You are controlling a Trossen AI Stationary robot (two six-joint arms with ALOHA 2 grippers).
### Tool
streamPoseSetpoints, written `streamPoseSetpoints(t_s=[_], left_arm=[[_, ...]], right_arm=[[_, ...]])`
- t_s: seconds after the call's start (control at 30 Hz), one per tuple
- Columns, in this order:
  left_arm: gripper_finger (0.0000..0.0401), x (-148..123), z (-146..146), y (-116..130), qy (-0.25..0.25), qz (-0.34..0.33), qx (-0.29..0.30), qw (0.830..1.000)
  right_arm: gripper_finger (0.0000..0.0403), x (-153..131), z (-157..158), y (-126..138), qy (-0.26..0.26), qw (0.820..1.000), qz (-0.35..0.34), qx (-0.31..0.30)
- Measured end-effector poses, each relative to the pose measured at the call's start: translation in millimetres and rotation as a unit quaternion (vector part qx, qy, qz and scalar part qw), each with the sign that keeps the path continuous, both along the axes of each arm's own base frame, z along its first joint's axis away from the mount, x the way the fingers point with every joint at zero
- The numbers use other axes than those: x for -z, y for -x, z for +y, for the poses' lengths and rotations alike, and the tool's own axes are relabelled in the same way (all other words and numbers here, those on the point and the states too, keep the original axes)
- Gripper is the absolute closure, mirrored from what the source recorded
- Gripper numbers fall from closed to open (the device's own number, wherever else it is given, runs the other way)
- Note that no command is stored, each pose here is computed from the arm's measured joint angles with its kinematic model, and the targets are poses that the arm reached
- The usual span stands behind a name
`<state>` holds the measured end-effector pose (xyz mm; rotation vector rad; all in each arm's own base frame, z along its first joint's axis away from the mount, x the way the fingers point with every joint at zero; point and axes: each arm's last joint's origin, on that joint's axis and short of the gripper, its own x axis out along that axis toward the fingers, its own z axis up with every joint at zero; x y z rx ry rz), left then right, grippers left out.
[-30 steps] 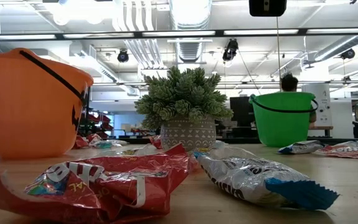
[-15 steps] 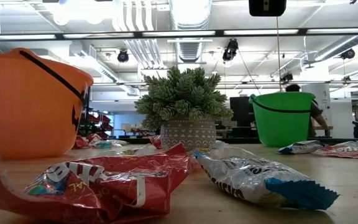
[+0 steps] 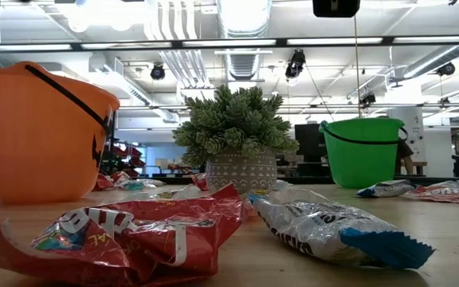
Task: Sort candy
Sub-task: Put the red candy into the green bucket
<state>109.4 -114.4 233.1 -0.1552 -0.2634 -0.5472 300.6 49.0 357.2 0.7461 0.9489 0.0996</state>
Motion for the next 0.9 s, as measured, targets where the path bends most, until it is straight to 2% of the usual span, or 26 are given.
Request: streamPoseSetpoints(t_s=[0.13, 0.37, 0.53, 0.9], left_arm=[[0.0262, 20.5, 9.0, 7.9, 0.016, 0.016, 0.01, 1.0], [0.0262, 39.3, 20.2, 18.1, 0.019, 0.017, 0.02, 0.999], [0.0262, 30.5, 26.8, 23.7, 0.038, -0.016, 0.016, 0.999], [0.0262, 6.8, 49.5, 42.5, 0.139, -0.105, 0.008, 0.985]], right_arm=[[0.0319, -0.4, 0.0, -0.4, -0.009, 1.0, 0.003, 0.011], [0.0319, -0.4, 0.1, -0.4, -0.013, 1.0, 0.005, 0.015], [0.0319, -0.6, 0.0, -0.7, -0.015, 1.0, 0.005, 0.018], [0.0319, -2.1, 0.2, -2.1, -0.017, 1.0, -0.006, 0.018]])
